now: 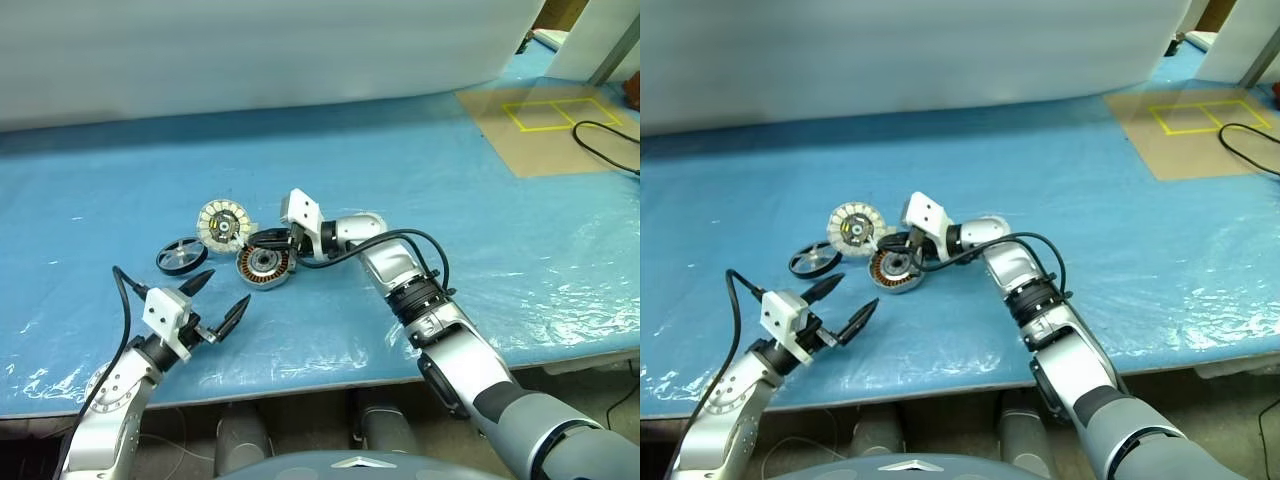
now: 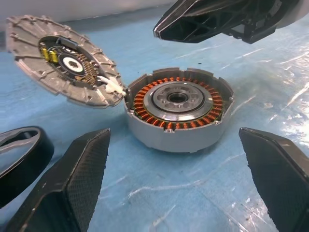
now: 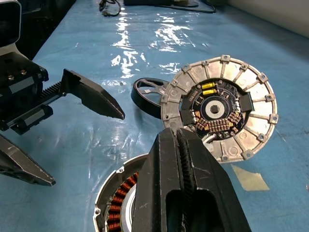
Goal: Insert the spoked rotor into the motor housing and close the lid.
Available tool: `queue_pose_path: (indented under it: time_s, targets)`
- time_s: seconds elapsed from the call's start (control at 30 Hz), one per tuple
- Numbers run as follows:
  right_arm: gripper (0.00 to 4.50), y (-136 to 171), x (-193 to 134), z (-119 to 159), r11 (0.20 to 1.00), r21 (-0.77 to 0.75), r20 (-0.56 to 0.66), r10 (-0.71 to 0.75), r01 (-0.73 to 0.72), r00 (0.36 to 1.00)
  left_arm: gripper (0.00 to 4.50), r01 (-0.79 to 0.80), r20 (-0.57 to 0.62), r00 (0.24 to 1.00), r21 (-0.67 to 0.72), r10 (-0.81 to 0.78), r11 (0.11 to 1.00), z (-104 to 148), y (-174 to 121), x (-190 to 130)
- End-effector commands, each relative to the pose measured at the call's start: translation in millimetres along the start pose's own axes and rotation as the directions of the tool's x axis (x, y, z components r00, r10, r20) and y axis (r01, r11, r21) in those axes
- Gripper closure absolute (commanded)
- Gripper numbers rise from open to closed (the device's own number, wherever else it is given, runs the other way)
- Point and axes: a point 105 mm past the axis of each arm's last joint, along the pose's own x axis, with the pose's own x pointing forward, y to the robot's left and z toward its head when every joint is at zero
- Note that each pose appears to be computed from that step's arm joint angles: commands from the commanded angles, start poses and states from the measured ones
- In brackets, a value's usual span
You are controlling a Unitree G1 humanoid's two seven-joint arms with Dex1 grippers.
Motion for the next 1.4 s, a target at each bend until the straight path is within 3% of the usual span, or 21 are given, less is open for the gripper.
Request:
queue_pose_path:
  time_s: [0.03, 0.3, 0.4, 0.73, 0.97, 1.1, 1.23, 1.4]
  targets:
    - [4.45, 1, 5, 11, 0.999, -0.047, 0.031, 0.029, -0.027, 0.999, 0.0, -0.048, 0.048, 0.998, 0.005, 0.047, 0.999, 13, 4, -6]
    - [4.45, 1, -3, -3, 0.998, -0.041, 0.008, 0.037, -0.037, 0.999, 0.0, -0.124, 0.028, 0.991, -0.1, 0.128, 0.987, 8, 3, -18]
    - [3.62, 1, -6, -8, 0.999, -0.033, -0.001, 0.038, -0.038, 0.999, 0.0, -0.135, 0.036, 0.989, -0.132, 0.141, 0.982, 9, 3, -20]
    - [0.24, 3, -19, -16, 1.0, -0.008, 0.013, 0.02, -0.02, 1.0, 0.0, -0.207, 0.041, 0.973, -0.285, 0.227, 0.936, 9, 12, -24]
    - [0.24, 0, -23, -19, 1.0, -0.015, 0.002, 0.014, -0.014, 1.0, 0.0, -0.254, 0.043, 0.95, -0.475, 0.31, 0.843, 13, 14, -34]
    - [0.24, -1, -21, -18, 1.0, -0.02, -0.003, 0.013, -0.013, 1.0, 0.0, -0.266, 0.038, 0.944, -0.499, 0.328, 0.825, 21, 14, -41]
    - [0.24, 1, -18, -22, 0.999, -0.024, -0.016, 0.023, -0.023, 1.0, 0.0, -0.219, -0.031, 0.974, -0.379, 0.224, 0.899, 35, 12, -51]
    - [0.24, 5, -15, -24, 0.999, -0.023, -0.021, 0.04, -0.04, 0.999, 0.0, -0.137, -0.091, 0.989, -0.214, 0.12, 0.967, 71, 35, -59]
